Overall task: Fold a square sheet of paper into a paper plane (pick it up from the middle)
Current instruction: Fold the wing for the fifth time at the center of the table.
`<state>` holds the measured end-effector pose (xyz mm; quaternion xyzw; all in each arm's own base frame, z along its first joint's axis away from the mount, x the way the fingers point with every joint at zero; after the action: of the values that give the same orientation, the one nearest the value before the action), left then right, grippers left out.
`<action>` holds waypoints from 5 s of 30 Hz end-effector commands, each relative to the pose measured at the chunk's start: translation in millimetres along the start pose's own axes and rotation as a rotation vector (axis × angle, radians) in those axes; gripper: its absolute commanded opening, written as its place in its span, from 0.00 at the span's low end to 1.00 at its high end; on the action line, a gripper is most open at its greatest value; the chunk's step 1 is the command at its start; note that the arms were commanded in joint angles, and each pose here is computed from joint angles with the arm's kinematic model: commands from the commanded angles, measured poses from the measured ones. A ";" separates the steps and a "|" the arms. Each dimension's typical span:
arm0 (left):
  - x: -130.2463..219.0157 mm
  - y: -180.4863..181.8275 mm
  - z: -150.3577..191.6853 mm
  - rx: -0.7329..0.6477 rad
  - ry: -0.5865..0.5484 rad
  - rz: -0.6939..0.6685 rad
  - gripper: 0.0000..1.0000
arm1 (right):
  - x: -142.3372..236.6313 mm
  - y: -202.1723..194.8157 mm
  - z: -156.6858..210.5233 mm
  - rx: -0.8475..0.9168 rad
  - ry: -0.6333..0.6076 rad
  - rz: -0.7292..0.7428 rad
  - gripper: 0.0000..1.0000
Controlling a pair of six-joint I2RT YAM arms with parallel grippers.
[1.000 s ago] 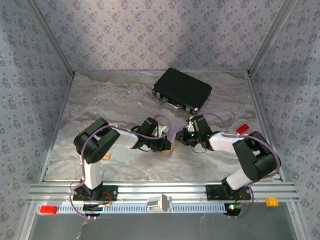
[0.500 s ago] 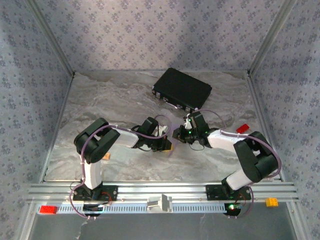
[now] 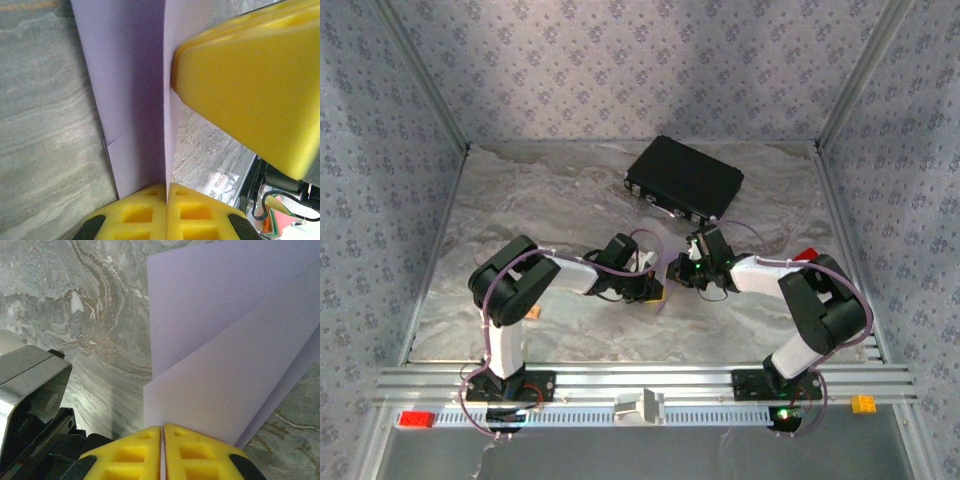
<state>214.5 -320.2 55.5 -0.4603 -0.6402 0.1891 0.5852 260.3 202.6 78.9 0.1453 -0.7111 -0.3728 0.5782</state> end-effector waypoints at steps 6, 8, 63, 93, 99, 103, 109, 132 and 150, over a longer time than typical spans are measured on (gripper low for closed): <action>-20.3 33.8 33.0 0.058 0.103 -0.135 0.00 | -6.9 -10.3 -2.9 0.010 0.002 0.070 0.11; -19.8 33.8 32.6 0.059 0.101 -0.136 0.00 | -7.7 -12.7 -2.2 0.009 0.006 0.081 0.11; 6.0 -2.6 53.8 0.033 0.132 -0.033 0.09 | -9.4 -52.7 7.5 -0.034 0.008 0.210 0.10; 15.6 9.2 62.3 0.037 0.107 -0.145 0.01 | -10.9 -51.5 7.8 -0.033 0.016 0.205 0.10; 19.4 6.6 61.4 0.035 0.085 -0.144 0.02 | -11.3 -51.2 7.4 -0.031 0.016 0.203 0.10; 23.0 6.5 60.9 0.026 0.075 -0.170 0.12 | -11.6 -51.6 7.0 -0.033 0.017 0.202 0.10; 20.8 9.8 62.0 0.029 0.087 -0.178 0.10 | -12.1 -51.1 6.7 -0.034 0.018 0.197 0.10; 24.6 15.8 72.1 0.052 0.091 -0.194 0.03 | -12.3 -52.3 6.9 -0.040 0.019 0.197 0.10; 28.9 14.1 74.1 0.059 0.075 -0.194 0.04 | -12.1 -51.3 6.8 -0.039 0.019 0.191 0.10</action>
<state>171.6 -286.3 58.8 -0.4232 -0.6702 0.1490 0.5912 257.1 196.8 62.3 0.1360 -0.7112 -0.3578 0.5896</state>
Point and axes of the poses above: each hand's point on the last joint's axis, 136 mm out from that joint toward the fingers, its own x axis back along the fingers, its own y axis along the line the jaws close on, z = x × y, the point moved 6 cm from there along x, back along the fingers, and after that the axes turned 11 degrees about -x, right-handed, at the moved point
